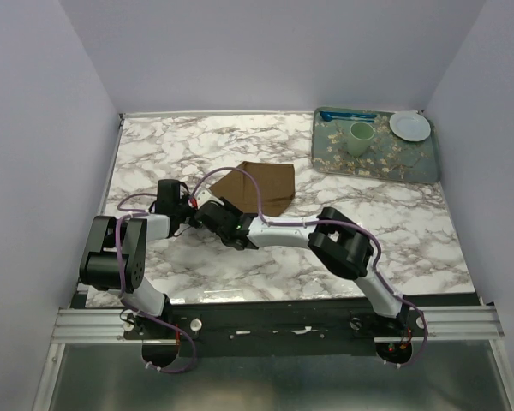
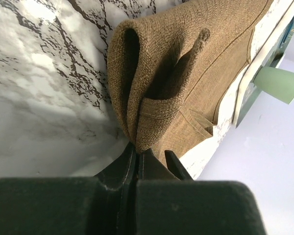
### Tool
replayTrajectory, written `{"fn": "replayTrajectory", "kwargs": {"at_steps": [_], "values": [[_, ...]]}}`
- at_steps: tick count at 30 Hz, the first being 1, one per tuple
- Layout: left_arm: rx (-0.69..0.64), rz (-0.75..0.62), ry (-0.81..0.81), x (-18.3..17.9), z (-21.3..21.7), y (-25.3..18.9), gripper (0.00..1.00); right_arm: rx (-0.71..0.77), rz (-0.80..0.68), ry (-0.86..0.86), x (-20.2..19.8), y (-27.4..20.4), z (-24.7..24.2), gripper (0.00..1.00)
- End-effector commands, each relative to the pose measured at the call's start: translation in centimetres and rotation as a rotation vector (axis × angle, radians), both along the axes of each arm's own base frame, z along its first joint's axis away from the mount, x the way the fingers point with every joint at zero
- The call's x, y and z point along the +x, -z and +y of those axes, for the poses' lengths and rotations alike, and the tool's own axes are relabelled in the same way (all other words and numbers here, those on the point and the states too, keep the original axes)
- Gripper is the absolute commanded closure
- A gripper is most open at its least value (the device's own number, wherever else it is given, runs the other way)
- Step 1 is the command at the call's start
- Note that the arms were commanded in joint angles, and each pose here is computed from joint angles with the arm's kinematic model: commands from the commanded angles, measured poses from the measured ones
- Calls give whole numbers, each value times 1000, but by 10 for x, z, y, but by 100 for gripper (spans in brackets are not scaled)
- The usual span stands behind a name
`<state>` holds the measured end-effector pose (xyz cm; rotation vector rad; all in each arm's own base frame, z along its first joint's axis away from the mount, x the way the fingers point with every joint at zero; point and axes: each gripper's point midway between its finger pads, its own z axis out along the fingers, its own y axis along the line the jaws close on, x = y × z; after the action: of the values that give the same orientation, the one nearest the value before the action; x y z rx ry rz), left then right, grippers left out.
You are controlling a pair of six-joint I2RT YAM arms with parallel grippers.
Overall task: Fold the napkin, place the utensils inside, and roll it up
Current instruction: Roll the napkin with the utensil
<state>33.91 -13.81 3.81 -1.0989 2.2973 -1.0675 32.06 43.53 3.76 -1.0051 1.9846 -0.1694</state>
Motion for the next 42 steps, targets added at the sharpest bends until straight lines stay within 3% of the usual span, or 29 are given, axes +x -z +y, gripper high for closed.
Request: {"fn": "replayTrajectory", "kwargs": {"at_steps": [1, 3, 4, 6, 9, 12, 13, 16, 19, 24, 31, 37, 42], "values": [[-21, -18, 26, 0, -5, -11, 97, -69, -19, 33, 0, 32, -14, 52], [-21, -14, 28, 0, -4, -9, 97, -76, -14, 33, -1, 36, -15, 61], [-20, -15, 31, 0, -5, -9, 96, -69, -2, 32, -3, 39, -15, 72], [-16, -25, 39, 1, -4, -10, 95, -58, 20, 24, -5, 41, -15, 76], [6, -49, 65, 3, -3, -12, 85, -12, 79, 3, -10, 45, -9, 86], [68, -79, 79, 7, 7, -19, 69, 68, 178, -4, -16, 45, -4, 99], [93, -86, 78, 8, 11, -20, 60, 104, 234, -21, -23, 48, -1, 99], [187, -139, 73, 13, 26, -37, 48, 206, 357, -36, -28, 43, 3, 99], [252, -182, 74, 13, 34, -56, 42, 304, 496, -71, -33, 38, 6, 99], [305, -227, 37, 5, 44, -70, 41, 441, 708, -129, -37, 32, 4, 100], [273, -211, 83, -7, 30, -61, 54, 625, 1039, -202, -50, 35, -6, 99], [207, -196, 128, -6, 5, -49, 65, 717, 1177, -232, -49, 42, -13, 99], [184, -174, 145, 1, -8, -38, 74, 751, 1196, -211, -41, 48, -21, 99]]}}
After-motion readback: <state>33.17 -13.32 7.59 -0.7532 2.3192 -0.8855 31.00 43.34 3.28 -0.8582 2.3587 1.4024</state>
